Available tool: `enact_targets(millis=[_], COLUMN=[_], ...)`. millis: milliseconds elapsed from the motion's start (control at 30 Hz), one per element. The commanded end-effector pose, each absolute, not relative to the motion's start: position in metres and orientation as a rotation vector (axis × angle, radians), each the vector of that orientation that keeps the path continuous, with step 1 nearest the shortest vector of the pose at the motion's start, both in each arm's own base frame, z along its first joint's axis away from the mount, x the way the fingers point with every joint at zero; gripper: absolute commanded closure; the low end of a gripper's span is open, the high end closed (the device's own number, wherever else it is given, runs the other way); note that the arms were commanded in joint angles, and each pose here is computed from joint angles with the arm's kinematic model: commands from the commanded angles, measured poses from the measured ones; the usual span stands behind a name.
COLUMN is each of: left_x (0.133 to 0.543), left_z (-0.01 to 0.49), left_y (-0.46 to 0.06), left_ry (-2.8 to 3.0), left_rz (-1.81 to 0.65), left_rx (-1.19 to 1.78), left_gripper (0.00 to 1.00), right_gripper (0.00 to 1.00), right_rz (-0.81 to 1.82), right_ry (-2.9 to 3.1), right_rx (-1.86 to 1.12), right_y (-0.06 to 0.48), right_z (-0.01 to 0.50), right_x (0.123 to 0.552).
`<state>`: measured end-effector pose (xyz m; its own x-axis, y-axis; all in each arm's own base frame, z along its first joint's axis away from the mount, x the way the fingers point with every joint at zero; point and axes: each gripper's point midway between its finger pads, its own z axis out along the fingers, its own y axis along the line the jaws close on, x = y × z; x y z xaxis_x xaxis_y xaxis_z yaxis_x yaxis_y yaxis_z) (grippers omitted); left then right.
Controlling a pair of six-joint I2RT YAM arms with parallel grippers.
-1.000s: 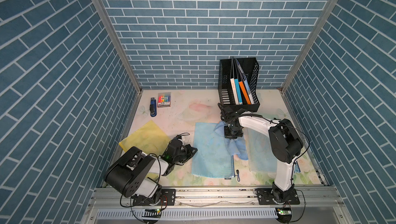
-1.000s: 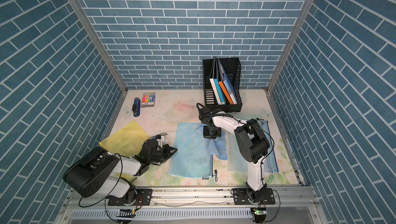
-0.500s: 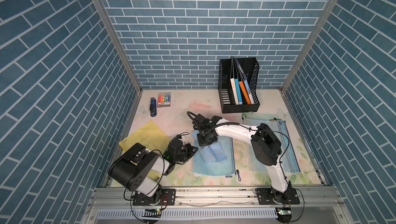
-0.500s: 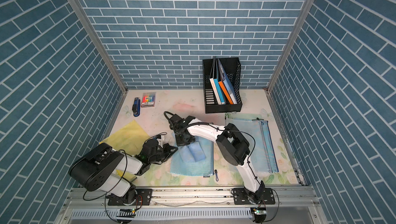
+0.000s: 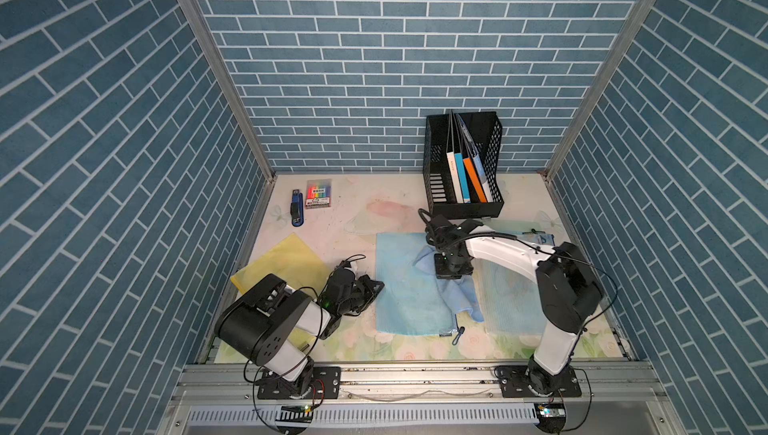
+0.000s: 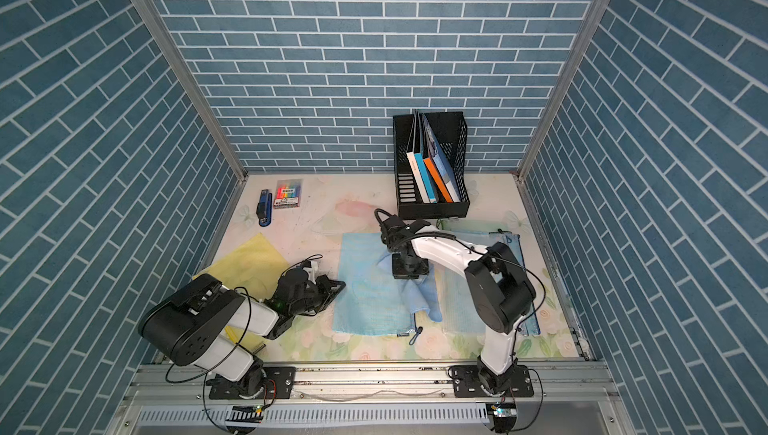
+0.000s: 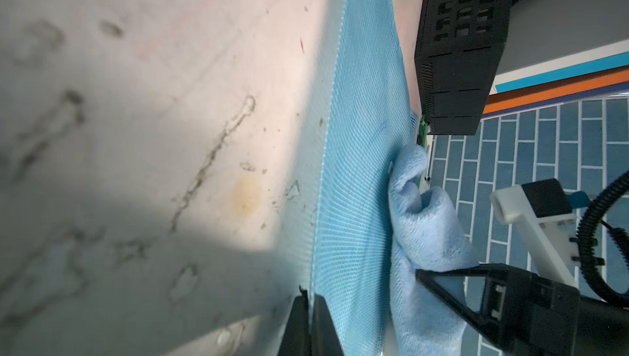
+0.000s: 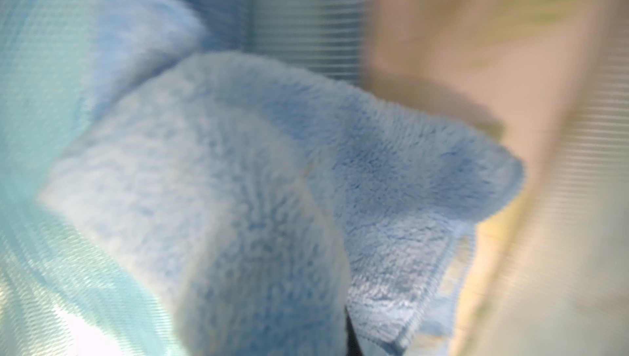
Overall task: Wipe the document bag
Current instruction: Wipe the dirt from the document bag.
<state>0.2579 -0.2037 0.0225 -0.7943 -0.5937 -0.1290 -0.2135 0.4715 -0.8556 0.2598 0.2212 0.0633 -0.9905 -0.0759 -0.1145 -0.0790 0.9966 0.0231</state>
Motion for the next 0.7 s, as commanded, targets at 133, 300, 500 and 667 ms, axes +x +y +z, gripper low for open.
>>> enact_targets(millis=[133, 300, 500, 667], left_x=[0.264, 0.268, 0.267, 0.265], left_z=[0.027, 0.028, 0.029, 0.029], left_y=[-0.205, -0.211, -0.212, -0.210], left_ry=[2.279, 2.269, 2.251, 2.249], left_rz=[-1.254, -1.278, -1.305, -1.301], left_rx=[-0.684, -0.693, -0.715, -0.719], left_gripper=[1.00, 1.00, 1.00, 1.00], right_gripper=[1.00, 1.00, 1.00, 1.00], right_rz=[0.072, 0.184, 0.393, 0.251], right_ry=[3.024, 3.030, 3.058, 3.103], right_rx=[-0.229, -0.455, -0.415, -0.386], right_y=[0.253, 0.343, 0.388, 0.352], right_z=[0.061, 0.048, 0.028, 0.010], right_x=[0.247, 0.216, 0.196, 0.192])
